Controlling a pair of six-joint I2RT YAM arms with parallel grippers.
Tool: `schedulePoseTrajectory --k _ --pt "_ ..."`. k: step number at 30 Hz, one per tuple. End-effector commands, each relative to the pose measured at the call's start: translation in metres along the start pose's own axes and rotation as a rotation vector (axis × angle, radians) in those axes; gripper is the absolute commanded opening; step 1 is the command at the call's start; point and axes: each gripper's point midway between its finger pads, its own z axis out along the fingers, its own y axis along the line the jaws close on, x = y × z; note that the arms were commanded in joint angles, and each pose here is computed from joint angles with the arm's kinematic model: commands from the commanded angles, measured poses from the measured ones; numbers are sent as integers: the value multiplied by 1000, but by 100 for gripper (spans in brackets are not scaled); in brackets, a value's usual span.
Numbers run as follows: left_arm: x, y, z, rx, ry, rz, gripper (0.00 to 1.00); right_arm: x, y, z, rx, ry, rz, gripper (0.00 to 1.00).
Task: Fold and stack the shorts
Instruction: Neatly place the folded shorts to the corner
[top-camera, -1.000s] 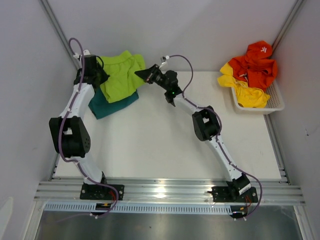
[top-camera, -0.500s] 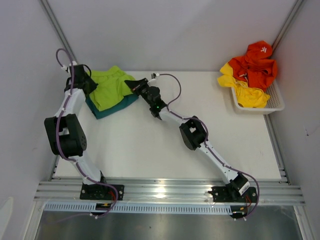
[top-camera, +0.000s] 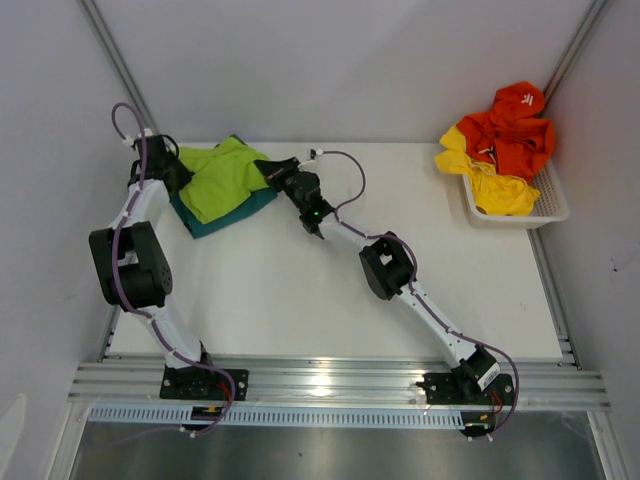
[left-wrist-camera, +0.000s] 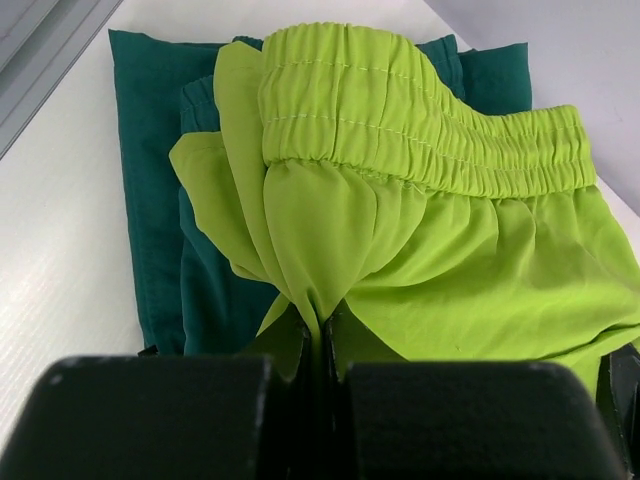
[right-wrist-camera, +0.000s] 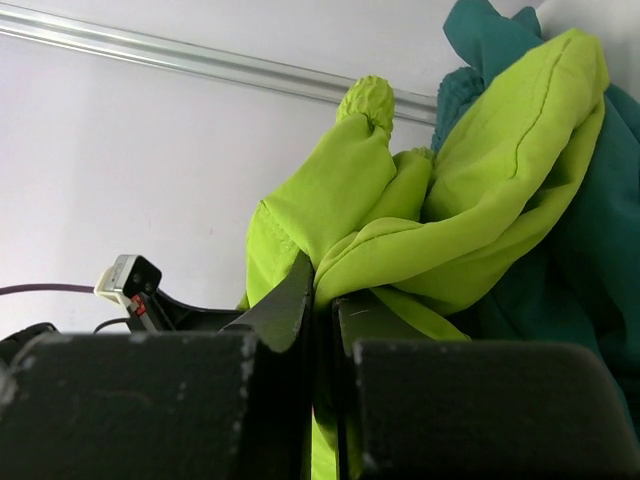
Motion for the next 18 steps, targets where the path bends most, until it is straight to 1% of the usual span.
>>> schedulePoseTrajectory --k 1,2,4,5,6,7,8,9,10,11,12,13,14,15,18 --pt "-31 12 -1 -12 -76 15 0 -26 60 9 -81 -77 19 0" --pt "-35 15 0 -16 -81 13 0 -26 60 9 -79 -73 22 0" --pt "-31 25 7 -47 -59 19 0 -25 59 9 -67 -65 26 0" --pt "-34 27 10 -56 -54 19 0 -24 54 9 -42 -63 22 4" --pt "-14 36 23 -76 17 21 4 -25 49 9 -26 -67 20 11" --pt "-12 38 28 -76 33 16 10 -27 50 9 -19 -78 19 34" --pt "-9 42 33 -86 46 7 33 -29 44 9 -3 -81 1 44" --pt "-1 45 37 -75 82 -10 47 -31 43 10 7 -80 -10 53" --pt "7 48 41 -59 113 -47 60 -34 47 10 4 -75 -17 69" --pt "6 51 42 -46 117 -65 72 -38 45 10 13 -77 -39 72" --pt "8 52 42 -34 126 -73 90 -41 47 11 13 -75 -47 73" --pt "9 52 41 -30 131 -75 98 -43 53 11 11 -71 -57 79" --pt "7 52 40 -36 128 -74 99 -48 51 11 15 -74 -74 83" --pt "5 51 39 -33 126 -71 99 -50 55 11 13 -76 -84 84" --pt "1 58 31 -90 120 -68 99 -57 66 12 23 -75 -149 84"
